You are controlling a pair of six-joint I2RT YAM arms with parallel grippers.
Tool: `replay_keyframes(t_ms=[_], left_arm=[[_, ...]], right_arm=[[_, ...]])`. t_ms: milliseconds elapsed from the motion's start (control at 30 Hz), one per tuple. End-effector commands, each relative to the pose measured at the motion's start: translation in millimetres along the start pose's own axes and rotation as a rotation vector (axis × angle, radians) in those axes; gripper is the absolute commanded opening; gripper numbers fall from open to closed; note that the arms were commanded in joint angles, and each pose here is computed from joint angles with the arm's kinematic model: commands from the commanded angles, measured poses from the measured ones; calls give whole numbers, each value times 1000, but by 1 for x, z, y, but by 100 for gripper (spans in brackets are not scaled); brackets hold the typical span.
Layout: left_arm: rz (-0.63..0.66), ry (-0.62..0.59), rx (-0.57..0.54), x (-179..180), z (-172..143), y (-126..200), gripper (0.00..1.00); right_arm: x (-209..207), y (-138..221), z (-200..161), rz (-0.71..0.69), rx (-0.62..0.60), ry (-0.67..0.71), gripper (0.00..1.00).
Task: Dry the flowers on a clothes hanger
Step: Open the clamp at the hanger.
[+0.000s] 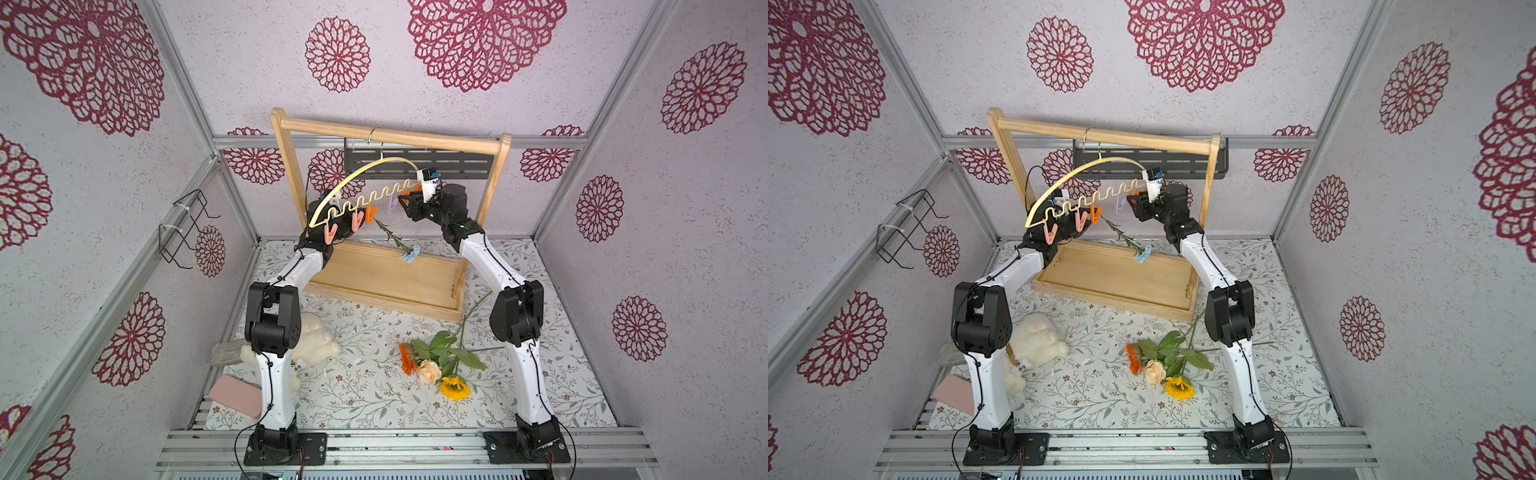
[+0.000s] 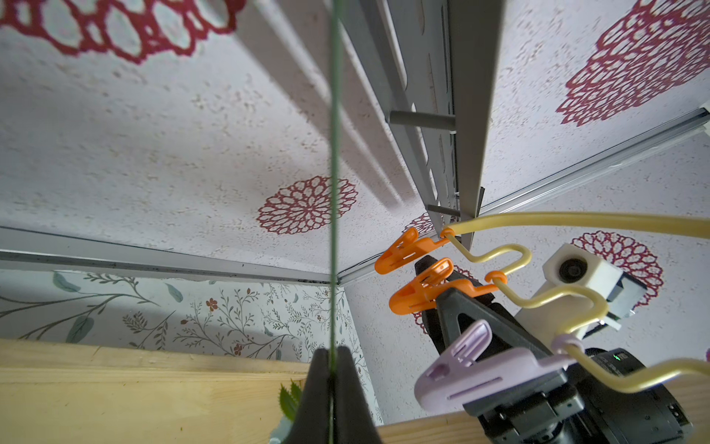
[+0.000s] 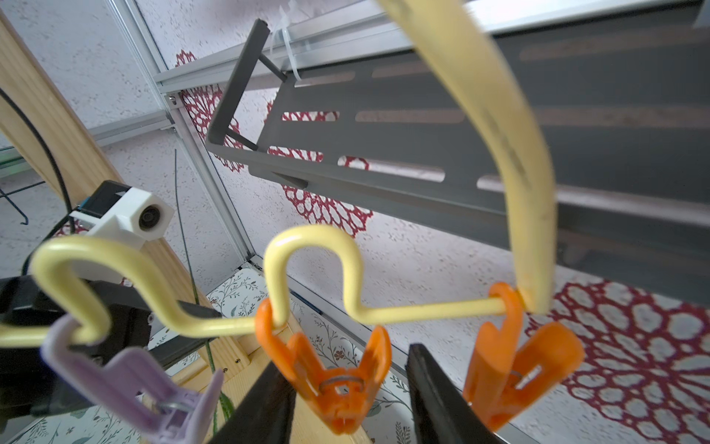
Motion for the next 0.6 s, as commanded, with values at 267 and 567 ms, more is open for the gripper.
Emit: replay_keyframes(t_ms=[267, 567], left_arm=[[-55, -21, -2, -8, 0, -7, 0], [-56, -22, -2, -7, 0, -7, 0]], right_arm=[[2, 27, 61, 13, -161, 67, 49], [-7, 23, 55, 3, -162, 45, 55]])
Point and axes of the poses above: each gripper's point midway between its finger pads, its own y axis back along the fingers, its own x axis along the line the jaws close on, z = x × y, the point moved 9 cm from there along y, back along the fingers, and after that the axes turned 1 degree about -y, right-handed, at the moved point
